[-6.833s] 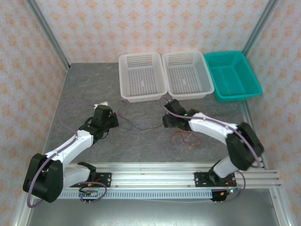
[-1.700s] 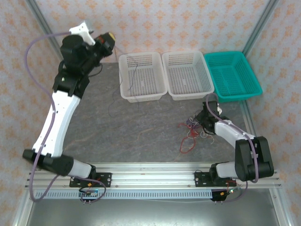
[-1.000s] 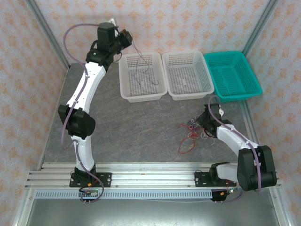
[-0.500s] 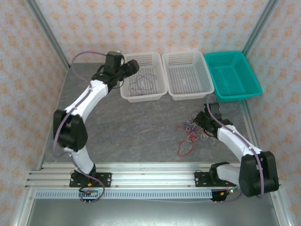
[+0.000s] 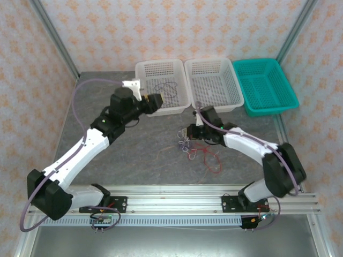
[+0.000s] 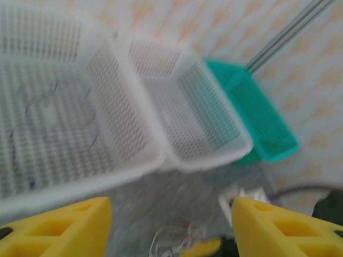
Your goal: Untangle the cables
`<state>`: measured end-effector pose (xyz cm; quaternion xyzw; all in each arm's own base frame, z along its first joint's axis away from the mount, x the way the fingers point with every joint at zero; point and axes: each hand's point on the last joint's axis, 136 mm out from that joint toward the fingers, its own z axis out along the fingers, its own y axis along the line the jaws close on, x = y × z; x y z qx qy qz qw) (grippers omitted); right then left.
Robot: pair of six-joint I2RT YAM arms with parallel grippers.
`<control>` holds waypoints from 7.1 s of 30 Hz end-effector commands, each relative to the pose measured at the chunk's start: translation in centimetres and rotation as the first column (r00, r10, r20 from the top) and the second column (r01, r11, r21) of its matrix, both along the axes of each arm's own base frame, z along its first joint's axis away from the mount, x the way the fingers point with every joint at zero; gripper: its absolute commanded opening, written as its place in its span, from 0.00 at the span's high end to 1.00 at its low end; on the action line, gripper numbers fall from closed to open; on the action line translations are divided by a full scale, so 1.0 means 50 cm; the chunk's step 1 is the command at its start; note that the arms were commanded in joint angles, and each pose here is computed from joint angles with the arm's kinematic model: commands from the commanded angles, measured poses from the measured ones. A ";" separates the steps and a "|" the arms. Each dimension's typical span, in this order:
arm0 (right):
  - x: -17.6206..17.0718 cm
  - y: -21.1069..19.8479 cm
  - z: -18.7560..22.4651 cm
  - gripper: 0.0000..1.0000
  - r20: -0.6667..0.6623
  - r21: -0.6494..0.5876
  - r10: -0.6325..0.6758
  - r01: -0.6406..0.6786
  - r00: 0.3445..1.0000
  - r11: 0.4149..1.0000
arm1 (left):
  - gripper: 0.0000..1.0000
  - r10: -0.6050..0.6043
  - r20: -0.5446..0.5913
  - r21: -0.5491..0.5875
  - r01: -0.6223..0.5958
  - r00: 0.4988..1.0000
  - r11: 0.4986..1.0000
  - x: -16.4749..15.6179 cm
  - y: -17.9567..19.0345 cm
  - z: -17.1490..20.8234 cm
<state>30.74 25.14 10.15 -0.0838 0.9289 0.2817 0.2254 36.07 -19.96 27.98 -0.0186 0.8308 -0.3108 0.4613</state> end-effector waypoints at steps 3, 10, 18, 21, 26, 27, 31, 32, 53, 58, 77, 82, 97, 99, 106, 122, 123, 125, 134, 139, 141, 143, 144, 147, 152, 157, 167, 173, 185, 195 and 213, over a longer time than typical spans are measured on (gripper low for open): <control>0.002 0.049 -0.003 0.71 0.009 -0.006 0.102 -0.102 0.995 0.995 | 0.38 0.015 -0.182 0.010 -0.013 0.983 1.000 -0.060 -0.007 -0.124; 0.009 0.004 0.074 0.57 0.187 -0.001 0.012 -0.012 0.982 1.000 | 0.35 0.042 -0.331 -0.005 -0.047 0.943 0.999 -0.072 -0.039 -0.243; -0.018 -0.022 0.077 0.48 0.210 0.076 -0.063 0.048 0.976 0.996 | 0.43 0.038 -0.439 -0.022 -0.053 0.898 0.998 -0.036 -0.092 -0.372; -0.026 -0.020 0.060 0.48 0.160 0.080 -0.068 0.056 0.985 0.995 | 0.59 0.052 -0.473 -0.017 -0.069 0.880 0.997 -0.027 -0.099 -0.408; -0.026 -0.019 0.051 0.48 0.137 0.086 -0.082 0.071 0.987 0.994 | 0.69 0.055 -0.492 -0.017 -0.072 0.869 0.997 -0.023 -0.105 -0.437; -0.024 -0.019 0.051 0.48 0.136 0.089 -0.086 0.075 0.987 0.993 | 0.69 0.048 -0.499 -0.024 -0.069 0.865 0.997 -0.023 -0.110 -0.443; -0.016 -0.006 0.048 0.48 0.118 0.096 -0.084 0.073 0.989 0.993 | 0.72 0.028 -0.523 -0.051 -0.064 0.852 0.997 -0.024 -0.122 -0.467; -0.014 -0.003 0.047 0.48 0.111 0.098 -0.082 0.072 0.990 0.993 | 0.72 0.023 -0.529 -0.055 -0.062 0.848 0.997 -0.026 -0.125 -0.472; 0.002 0.003 -0.129 0.74 0.077 -0.261 -0.192 0.206 0.978 0.943 | 1.00 -0.050 -0.421 -0.089 0.014 0.906 0.996 -0.038 -0.130 -0.324; 0.018 -0.088 -0.163 1.00 0.081 -0.364 -0.400 0.401 0.913 0.841 | 1.00 0.085 -0.342 0.091 -0.057 0.936 0.994 -0.048 -0.045 -0.264; 0.010 -0.152 -0.142 0.99 -0.010 -0.181 -0.386 0.378 0.922 0.908 | 1.00 0.151 -0.213 -0.069 -0.169 0.965 0.983 -0.074 0.118 -0.140; 0.007 -0.078 -0.094 1.00 -0.011 0.012 -0.248 0.248 0.969 0.969 | 0.63 -0.012 -0.291 -0.223 -0.055 0.957 0.973 -0.067 -0.014 -0.196; -0.018 -0.024 -0.069 1.00 -0.022 0.073 -0.147 0.148 0.989 0.986 | 0.34 0.009 -0.560 -0.292 -0.207 0.829 0.934 -0.048 -0.114 -0.405; -0.017 -0.025 -0.066 1.00 -0.018 0.074 -0.150 0.151 0.989 0.986 | 0.34 0.045 -0.578 -0.254 -0.232 0.814 0.939 -0.051 -0.101 -0.424; -0.012 -0.024 -0.064 1.00 -0.015 0.070 -0.163 0.163 0.987 0.984 | 0.54 -0.019 -0.613 -0.309 -0.217 0.790 0.926 -0.062 -0.134 -0.455; -0.037 -0.047 -0.076 0.73 -0.020 0.006 -0.160 0.160 0.987 0.987 | 1.00 -0.010 -0.592 -0.308 -0.215 0.806 0.927 -0.050 -0.136 -0.449; -0.035 -0.060 -0.067 0.64 0.001 -0.016 -0.173 0.173 0.985 0.985 | 1.00 -0.005 -0.582 -0.289 -0.201 0.813 0.936 -0.049 -0.133 -0.445; -0.032 -0.077 -0.031 0.51 0.066 -0.025 -0.186 0.188 0.980 0.982 | 1.00 -0.013 -0.554 -0.222 -0.133 0.832 0.966 -0.053 -0.132 -0.433; 0.011 -0.041 0.090 0.46 0.151 0.041 -0.155 0.150 0.976 0.988 | 1.00 -0.135 -0.370 0.146 0.201 0.919 0.969 -0.089 -0.130 -0.393; 0.018 -0.003 0.016 0.33 -0.062 -0.117 -0.064 0.057 0.996 0.992 | 1.00 -0.240 -0.360 0.124 0.301 0.902 0.945 -0.119 -0.162 -0.399; 0.024 -0.013 -0.023 0.26 -0.135 -0.214 -0.083 0.052 0.987 0.975 | 1.00 -0.243 -0.364 0.128 0.307 0.899 0.943 -0.131 -0.168 -0.405; 0.026 -0.020 -0.053 0.23 -0.193 -0.291 -0.094 0.034 0.977 0.956 | 1.00 -0.224 -0.368 0.130 0.289 0.902 0.948 -0.137 -0.167 -0.407; 0.025 -0.024 -0.067 0.23 -0.212 -0.322 -0.105 0.032 0.971 0.946 | 1.00 -0.200 -0.376 0.128 0.264 0.905 0.956 -0.138 -0.161 -0.410; 0.023 -0.018 -0.078 0.25 -0.215 -0.322 -0.117 0.042 0.970 0.946 | 1.00 -0.103 -0.401 0.154 0.178 0.910 0.972 -0.137 -0.130 -0.422; 0.009 -0.012 -0.078 0.23 -0.218 -0.278 -0.103 0.039 0.971 0.960 | 1.00 -0.040 -0.400 0.166 0.115 0.916 0.979 -0.136 -0.107 -0.418; -0.010 -0.007 -0.107 0.23 -0.256 -0.269 -0.087 0.016 0.963 0.963 | 1.00 -0.064 -0.340 0.113 0.108 0.938 0.988 -0.124 -0.118 -0.361; 0.053 -0.190 -0.164 0.63 -0.101 -0.428 -0.544 0.457 0.833 0.780 | 1.00 0.092 -0.136 0.063 -0.084 0.986 0.995 -0.104 -0.003 -0.173; 0.046 -0.248 -0.181 0.86 -0.052 -0.469 -0.624 0.533 0.780 0.705 | 1.00 0.298 -0.085 0.057 -0.294 0.951 0.954 -0.126 0.134 -0.128; 0.080 -0.173 -0.035 0.66 0.112 -0.185 -0.393 0.408 0.913 0.894 | 1.00 0.349 -0.201 0.142 -0.326 0.915 0.935 -0.145 0.183 -0.201; -0.048 0.040 0.045 0.23 0.532 -0.196 0.331 -0.267 0.779 0.944 | 1.00 0.349 -0.222 0.169 -0.317 0.910 0.933 -0.117 0.173 -0.224; 0.000 0.158 -0.144 0.07 0.294 -0.641 0.803 -0.517 0.518 0.567 | 1.00 0.348 -0.213 0.200 -0.308 0.913 0.930 -0.130 0.189 -0.227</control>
